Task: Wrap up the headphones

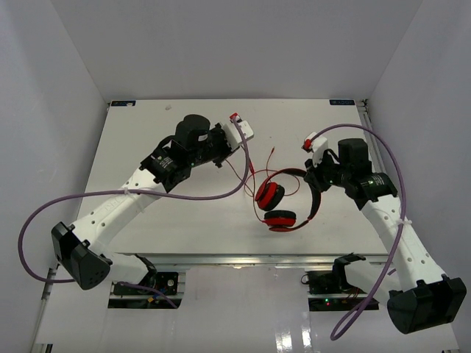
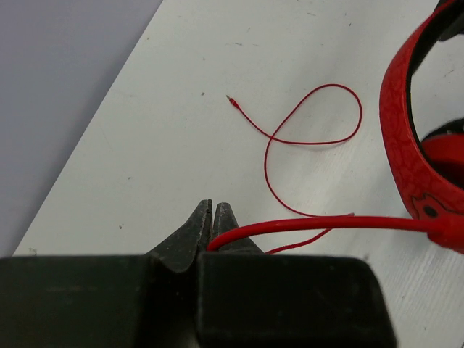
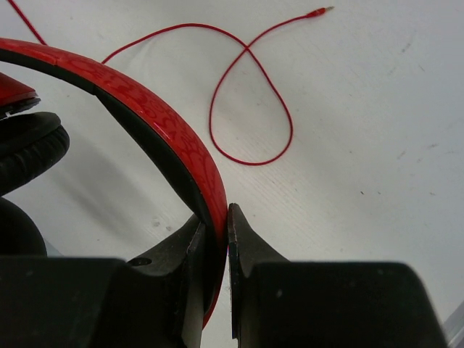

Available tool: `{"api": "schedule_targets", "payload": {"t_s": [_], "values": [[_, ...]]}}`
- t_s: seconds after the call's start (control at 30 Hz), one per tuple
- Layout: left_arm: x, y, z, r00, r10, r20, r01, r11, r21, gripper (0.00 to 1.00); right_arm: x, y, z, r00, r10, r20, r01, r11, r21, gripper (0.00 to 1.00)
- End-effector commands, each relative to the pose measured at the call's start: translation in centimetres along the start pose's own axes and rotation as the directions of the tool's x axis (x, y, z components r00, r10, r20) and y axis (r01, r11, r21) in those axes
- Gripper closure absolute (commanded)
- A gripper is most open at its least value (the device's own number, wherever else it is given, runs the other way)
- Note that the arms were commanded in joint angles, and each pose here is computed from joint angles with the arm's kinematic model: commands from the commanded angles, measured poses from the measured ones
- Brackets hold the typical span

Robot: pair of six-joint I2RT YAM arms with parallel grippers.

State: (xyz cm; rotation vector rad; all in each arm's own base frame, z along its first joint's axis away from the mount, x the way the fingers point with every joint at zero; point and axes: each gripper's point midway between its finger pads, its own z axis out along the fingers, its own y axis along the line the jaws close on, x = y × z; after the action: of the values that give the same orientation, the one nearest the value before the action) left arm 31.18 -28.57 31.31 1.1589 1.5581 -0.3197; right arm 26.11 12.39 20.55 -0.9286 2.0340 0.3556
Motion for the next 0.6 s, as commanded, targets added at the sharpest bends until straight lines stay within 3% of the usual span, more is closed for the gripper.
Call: {"api": "schedule_targets", "payload": {"t_s": [0.0, 0.57], "values": [[-2.8, 0.2, 0.4, 0.999, 0.005, 0.04, -0.006, 1.0, 0.027, 1.0, -3.9, 2.1, 0.5, 0.993, -0.038, 0.112, 0.049, 0.994, -0.096, 0.92], [-2.7, -0.3, 6.7, 0.999, 0.03, 0.022, -0.031, 0.996, 0.083, 1.0, -5.0, 5.7, -0.3, 0.974, -0.097, 0.207, 0.143, 0.965, -0.222, 0.92]]}}
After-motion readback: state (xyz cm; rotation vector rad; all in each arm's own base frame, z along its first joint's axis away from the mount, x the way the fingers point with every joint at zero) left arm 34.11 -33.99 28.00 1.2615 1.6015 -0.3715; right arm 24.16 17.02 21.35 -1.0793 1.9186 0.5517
